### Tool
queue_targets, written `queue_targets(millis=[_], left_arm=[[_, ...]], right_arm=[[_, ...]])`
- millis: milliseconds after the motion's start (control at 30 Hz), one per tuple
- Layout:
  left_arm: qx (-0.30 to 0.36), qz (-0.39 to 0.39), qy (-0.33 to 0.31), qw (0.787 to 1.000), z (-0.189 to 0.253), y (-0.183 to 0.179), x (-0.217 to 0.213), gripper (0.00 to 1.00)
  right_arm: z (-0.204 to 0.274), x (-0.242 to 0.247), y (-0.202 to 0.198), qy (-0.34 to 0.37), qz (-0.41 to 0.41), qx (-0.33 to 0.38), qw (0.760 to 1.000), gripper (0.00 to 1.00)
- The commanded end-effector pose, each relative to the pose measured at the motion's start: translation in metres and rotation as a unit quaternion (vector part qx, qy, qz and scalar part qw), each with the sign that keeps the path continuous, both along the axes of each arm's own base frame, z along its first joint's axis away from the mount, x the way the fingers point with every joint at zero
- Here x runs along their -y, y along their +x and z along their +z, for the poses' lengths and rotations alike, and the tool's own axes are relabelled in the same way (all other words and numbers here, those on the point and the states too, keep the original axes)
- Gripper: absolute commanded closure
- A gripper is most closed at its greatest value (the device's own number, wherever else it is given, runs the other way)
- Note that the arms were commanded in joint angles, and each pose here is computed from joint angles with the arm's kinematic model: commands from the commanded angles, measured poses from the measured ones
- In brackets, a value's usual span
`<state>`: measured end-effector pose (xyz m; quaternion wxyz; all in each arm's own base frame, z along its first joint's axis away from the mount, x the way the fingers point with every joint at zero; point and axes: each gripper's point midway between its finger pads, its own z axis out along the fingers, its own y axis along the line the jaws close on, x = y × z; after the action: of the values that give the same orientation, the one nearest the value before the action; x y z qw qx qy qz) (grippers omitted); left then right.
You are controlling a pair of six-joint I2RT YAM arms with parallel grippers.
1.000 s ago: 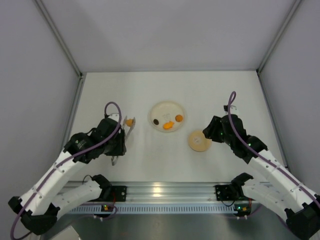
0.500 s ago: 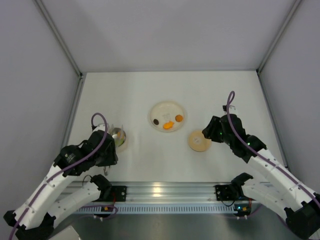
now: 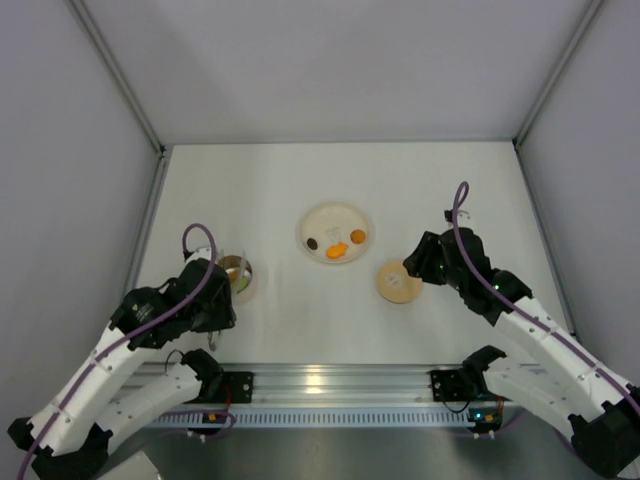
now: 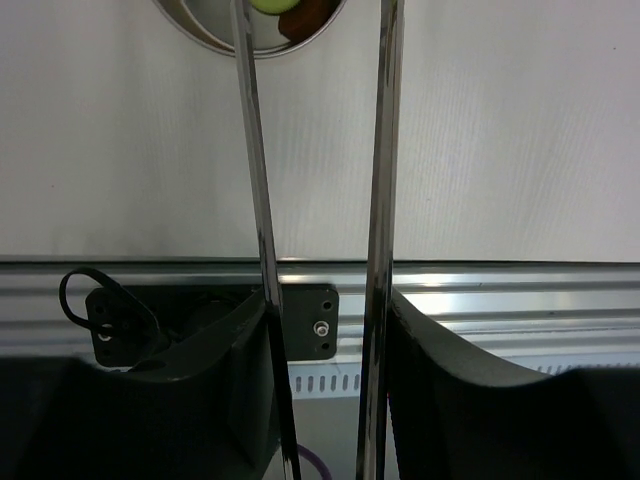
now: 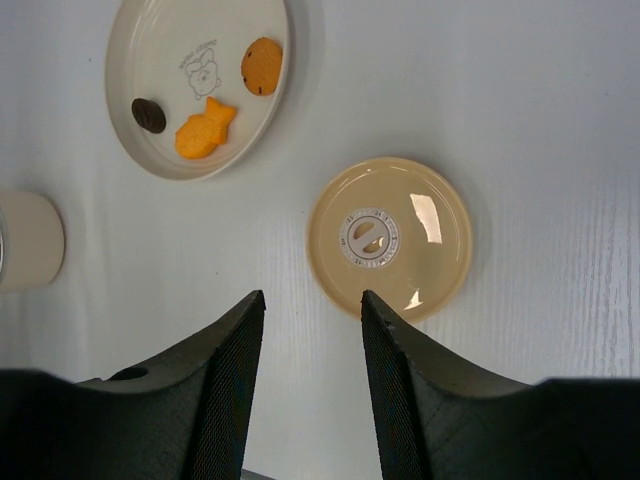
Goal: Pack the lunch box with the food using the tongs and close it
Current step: Place the fake food in the packing box.
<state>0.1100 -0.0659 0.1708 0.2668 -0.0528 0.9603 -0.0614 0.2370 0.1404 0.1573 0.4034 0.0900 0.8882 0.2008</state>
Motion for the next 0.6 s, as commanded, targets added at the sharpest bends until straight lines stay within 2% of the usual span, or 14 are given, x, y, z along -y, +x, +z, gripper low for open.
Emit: queue_targets(millis=[0,167,367,567], left_arm=[[0.019,-0.014,-0.014,1.000,0.023,0.018,0.016,0.53],[0.043,-0.052,-0.058,0.996,0.050,0.053,0.060,0.54],[0.032,-0.097,-0.065,0.993,0.048,0.090,0.110,0.54],[0.024,-0.130,-0.050,0.990,0.036,0.102,0.147,0.54]], right_arm=[[0.013,-0.010,0.006,0.013,0.013,0.026,1.000,0.57],[0.013,-0.011,0.005,0.015,0.013,0.025,0.999,0.57],[0.017,-0.007,0.004,0.011,0.009,0.028,1.000,0.57],[0.017,-0.004,0.002,0.006,0.005,0.028,1.000,0.57]])
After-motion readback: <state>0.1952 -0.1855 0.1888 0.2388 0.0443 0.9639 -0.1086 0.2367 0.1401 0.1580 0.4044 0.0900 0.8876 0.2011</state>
